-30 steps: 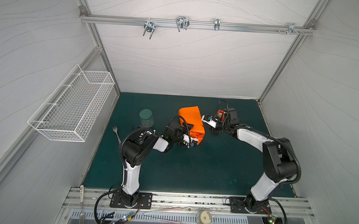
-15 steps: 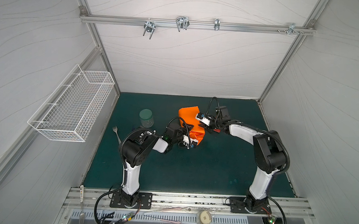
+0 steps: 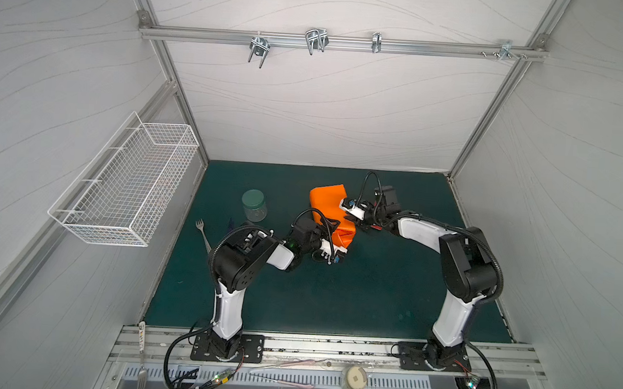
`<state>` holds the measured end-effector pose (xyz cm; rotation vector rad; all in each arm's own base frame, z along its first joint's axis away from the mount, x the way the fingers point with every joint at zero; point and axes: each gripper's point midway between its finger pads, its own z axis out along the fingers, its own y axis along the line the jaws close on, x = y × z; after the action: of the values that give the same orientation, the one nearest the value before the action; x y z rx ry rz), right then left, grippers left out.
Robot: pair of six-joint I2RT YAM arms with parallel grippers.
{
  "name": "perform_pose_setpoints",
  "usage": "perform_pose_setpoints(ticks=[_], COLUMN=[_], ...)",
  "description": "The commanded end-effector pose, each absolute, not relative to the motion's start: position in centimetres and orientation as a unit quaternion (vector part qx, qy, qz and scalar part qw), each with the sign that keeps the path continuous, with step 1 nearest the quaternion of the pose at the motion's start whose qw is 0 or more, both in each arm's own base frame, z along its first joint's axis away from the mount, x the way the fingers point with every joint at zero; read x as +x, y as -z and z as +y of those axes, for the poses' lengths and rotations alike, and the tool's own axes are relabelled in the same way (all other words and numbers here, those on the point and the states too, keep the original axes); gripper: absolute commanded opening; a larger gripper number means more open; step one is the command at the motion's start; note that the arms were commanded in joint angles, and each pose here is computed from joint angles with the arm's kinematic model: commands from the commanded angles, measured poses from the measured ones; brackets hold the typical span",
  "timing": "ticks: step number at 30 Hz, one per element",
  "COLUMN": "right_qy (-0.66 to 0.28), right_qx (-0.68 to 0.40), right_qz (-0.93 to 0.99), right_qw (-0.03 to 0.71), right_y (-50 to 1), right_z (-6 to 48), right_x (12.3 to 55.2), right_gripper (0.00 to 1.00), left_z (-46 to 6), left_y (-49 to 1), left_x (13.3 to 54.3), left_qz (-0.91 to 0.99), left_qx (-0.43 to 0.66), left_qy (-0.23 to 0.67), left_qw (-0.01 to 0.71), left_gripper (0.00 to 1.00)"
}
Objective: Wrap a gift box in wrapping paper
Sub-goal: Fold the wrapping paper for the gift box.
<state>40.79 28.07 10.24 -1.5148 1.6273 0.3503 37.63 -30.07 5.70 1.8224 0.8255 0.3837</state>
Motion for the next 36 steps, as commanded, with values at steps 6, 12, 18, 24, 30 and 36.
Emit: perform_pose_setpoints(ticks=[6, 12, 18, 24, 30, 36], right_qy=[-0.145, -0.145, -0.146, -0.146, -0.144, -0.145], right_qx=[-0.617, -0.618, -0.617, -0.618, -0.618, -0.618], right_qz=[0.696, 0.696, 0.696, 0.696, 0.696, 0.695], right_qw=[0.338, 0.335, 0.336, 0.336, 0.335, 0.337], right_y=[-4.6, -4.4, -4.4, -4.4, -4.4, -4.4], right_z=[26.0, 26.0, 26.0, 26.0, 26.0, 26.0], right_x=[37.8, 37.6, 37.6, 37.6, 37.6, 37.7], right_gripper=[0.21, 0.20, 0.20, 0.19, 0.19, 0.18], left_z=[-31.6, -32.4, -33.6, -33.8, -34.6, -35.1], left_y=[-5.8, -5.3, -5.3, -4.1, -3.8, -3.2], left_x=[37.5, 37.0, 36.7, 35.1, 34.4, 33.6], left_qz=[0.304, 0.288, 0.294, 0.277, 0.280, 0.281], left_qx=[0.772, 0.781, 0.779, 0.797, 0.799, 0.802], left_qy=[-0.184, -0.185, -0.175, -0.150, -0.134, -0.123], left_qw=[0.528, 0.521, 0.526, 0.516, 0.515, 0.512], left_gripper=[0.99, 0.99, 0.99, 0.99, 0.99, 0.99])
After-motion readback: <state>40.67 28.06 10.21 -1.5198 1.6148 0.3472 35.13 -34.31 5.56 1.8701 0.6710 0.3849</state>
